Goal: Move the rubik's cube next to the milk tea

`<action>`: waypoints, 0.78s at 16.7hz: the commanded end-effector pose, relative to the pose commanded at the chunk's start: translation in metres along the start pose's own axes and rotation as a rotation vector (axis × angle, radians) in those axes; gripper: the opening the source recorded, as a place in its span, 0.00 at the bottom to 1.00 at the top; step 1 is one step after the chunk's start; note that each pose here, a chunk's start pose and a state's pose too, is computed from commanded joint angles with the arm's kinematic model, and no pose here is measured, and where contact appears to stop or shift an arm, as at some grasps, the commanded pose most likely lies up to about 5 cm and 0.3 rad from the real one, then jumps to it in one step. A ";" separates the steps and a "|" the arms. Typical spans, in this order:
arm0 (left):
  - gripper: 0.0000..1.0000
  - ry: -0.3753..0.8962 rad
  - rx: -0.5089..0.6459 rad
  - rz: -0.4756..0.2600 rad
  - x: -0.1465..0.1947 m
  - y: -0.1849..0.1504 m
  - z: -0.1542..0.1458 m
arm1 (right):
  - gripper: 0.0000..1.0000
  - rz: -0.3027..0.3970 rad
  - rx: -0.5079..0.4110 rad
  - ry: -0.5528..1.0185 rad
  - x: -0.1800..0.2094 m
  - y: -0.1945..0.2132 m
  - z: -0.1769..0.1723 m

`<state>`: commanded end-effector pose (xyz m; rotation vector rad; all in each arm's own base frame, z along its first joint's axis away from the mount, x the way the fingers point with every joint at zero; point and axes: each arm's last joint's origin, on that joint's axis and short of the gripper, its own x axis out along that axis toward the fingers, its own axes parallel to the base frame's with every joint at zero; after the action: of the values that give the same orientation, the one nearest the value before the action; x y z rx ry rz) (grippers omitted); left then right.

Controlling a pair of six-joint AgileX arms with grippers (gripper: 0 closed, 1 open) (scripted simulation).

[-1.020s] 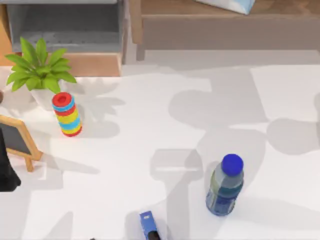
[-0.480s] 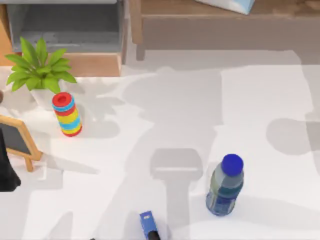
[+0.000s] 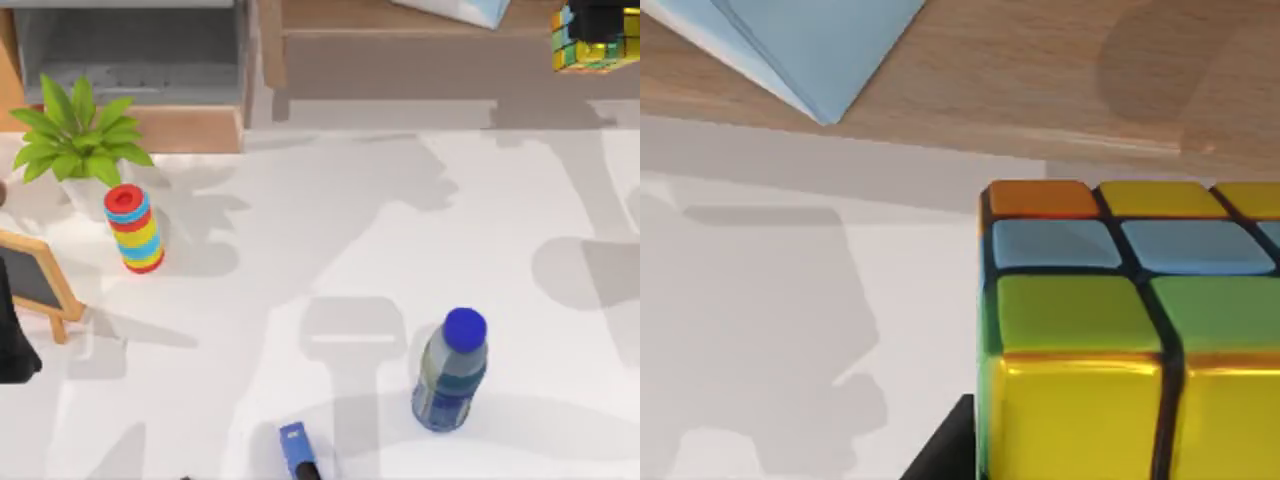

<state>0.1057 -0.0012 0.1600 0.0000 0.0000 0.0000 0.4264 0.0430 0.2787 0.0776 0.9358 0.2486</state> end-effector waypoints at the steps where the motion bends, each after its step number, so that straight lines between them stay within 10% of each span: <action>1: 1.00 0.000 0.000 0.000 0.000 0.000 0.000 | 0.00 -0.016 0.038 0.099 0.008 0.010 -0.011; 7: 1.00 0.000 0.000 0.000 0.000 0.000 0.000 | 0.00 -0.194 0.129 0.582 0.064 0.047 -0.077; 13: 1.00 0.000 0.000 0.000 0.000 0.000 0.000 | 0.00 -0.214 0.131 0.618 0.068 0.048 -0.083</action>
<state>0.1057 -0.0012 0.1600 0.0000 0.0000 0.0000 0.3900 0.1028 0.1844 0.0190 1.5640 0.0056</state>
